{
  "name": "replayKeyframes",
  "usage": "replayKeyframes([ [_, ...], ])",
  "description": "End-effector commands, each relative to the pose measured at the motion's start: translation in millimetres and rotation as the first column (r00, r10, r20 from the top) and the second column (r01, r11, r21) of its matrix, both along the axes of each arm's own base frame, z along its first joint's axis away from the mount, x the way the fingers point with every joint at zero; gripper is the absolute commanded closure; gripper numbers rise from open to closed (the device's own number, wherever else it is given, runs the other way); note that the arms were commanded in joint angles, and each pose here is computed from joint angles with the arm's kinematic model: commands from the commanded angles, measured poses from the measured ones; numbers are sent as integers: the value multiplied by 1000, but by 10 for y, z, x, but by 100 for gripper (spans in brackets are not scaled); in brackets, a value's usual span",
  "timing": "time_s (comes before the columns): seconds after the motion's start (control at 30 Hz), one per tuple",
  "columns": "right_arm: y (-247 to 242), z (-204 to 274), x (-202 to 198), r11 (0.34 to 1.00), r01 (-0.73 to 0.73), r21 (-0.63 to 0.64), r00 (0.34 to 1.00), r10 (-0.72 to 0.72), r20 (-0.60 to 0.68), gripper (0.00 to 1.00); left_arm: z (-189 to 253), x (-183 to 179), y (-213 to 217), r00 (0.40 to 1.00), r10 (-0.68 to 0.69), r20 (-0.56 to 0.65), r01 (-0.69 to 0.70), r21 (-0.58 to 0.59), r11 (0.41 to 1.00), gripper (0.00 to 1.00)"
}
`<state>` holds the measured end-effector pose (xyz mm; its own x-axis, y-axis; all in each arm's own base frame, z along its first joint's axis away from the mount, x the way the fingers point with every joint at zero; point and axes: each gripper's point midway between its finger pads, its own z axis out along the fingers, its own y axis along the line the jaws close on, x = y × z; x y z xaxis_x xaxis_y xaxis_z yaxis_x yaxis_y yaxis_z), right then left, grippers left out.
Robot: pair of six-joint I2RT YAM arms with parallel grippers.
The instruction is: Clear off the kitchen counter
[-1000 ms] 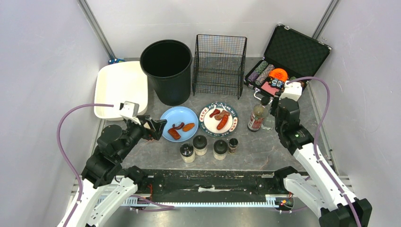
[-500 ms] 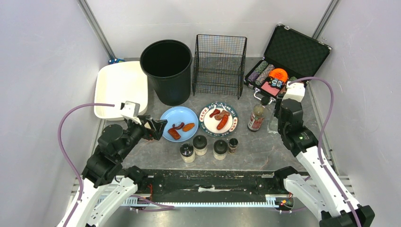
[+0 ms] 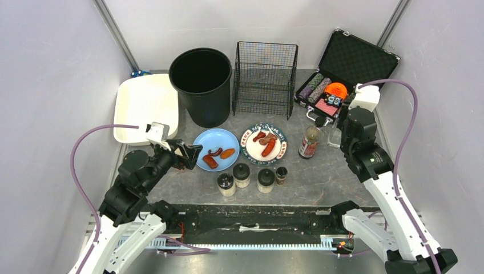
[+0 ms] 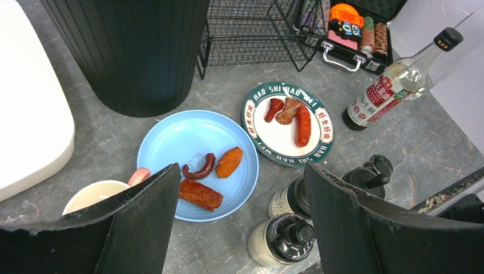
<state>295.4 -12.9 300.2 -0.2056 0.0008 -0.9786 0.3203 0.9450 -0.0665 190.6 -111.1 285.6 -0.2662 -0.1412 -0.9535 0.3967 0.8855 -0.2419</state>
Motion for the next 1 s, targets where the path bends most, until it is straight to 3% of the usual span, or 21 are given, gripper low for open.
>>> replayKeyframes([
  [0.0,-34,646,94,999,27,31,985,-32,172,100,64,-4,2,999,-12,40,11,11,1000,15],
  [0.97,367,1282,834,995,-98,26,952,86,295,100,16,4,-47,999,-33,19,33,19,999,16],
])
